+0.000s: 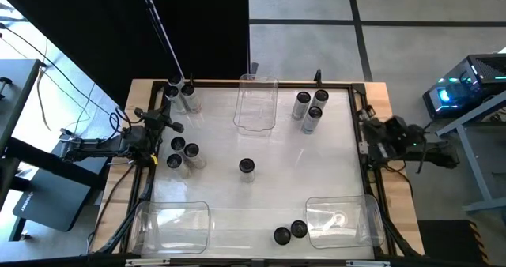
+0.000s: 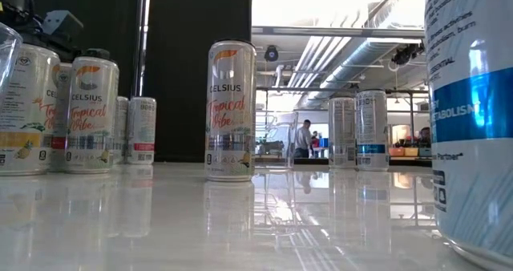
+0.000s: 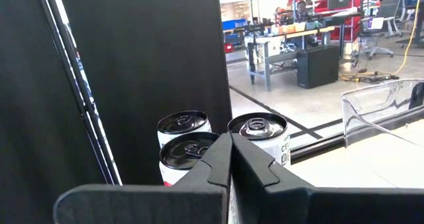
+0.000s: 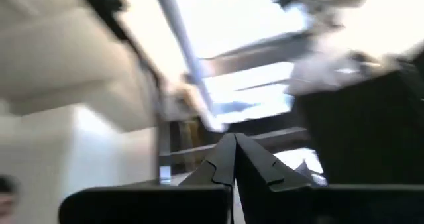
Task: Sort soda cans
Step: Put the top right white blue soda can into the bottom right transparent bin
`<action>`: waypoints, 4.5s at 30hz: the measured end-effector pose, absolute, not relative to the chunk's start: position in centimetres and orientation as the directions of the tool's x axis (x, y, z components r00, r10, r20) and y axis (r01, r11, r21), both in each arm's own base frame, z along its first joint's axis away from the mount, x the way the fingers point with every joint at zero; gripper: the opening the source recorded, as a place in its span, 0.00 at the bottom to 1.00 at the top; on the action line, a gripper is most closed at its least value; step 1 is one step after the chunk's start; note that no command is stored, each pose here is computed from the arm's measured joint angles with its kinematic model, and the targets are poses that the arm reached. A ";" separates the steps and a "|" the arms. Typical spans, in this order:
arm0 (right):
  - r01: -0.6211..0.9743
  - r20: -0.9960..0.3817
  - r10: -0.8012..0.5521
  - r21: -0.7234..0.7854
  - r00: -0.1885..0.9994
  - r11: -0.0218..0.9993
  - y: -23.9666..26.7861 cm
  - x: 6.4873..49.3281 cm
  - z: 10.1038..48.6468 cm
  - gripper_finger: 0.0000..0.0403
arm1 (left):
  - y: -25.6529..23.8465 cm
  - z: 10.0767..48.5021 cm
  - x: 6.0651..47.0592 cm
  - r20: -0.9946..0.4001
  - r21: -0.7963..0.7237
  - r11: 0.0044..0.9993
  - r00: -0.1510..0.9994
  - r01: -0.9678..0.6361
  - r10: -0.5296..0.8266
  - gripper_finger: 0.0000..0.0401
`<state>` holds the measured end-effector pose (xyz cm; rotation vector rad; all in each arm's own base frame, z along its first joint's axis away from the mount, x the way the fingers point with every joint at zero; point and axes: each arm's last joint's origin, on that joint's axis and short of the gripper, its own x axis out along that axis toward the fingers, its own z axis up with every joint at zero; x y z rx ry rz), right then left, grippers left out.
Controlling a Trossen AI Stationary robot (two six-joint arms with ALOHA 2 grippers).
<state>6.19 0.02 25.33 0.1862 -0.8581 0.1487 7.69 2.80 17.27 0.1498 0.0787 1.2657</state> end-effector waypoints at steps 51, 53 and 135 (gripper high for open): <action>0.685 -0.812 -0.346 0.087 0.469 0.723 -5.2 15.1 34.0 0.72 | 2.8 17.3 7.7 0.024 0.155 0.292 0.299 -0.944 0.954 0.00; 0.704 -0.835 -0.337 0.082 0.435 0.706 -5.9 15.2 33.6 0.72 | 2.8 17.3 7.7 0.024 0.155 0.292 0.299 -0.944 0.954 0.00; 0.663 -0.954 -0.182 0.024 0.239 0.748 -13.4 21.9 26.4 0.80 | 2.8 17.3 7.7 0.024 0.050 0.298 0.299 -0.953 0.954 0.00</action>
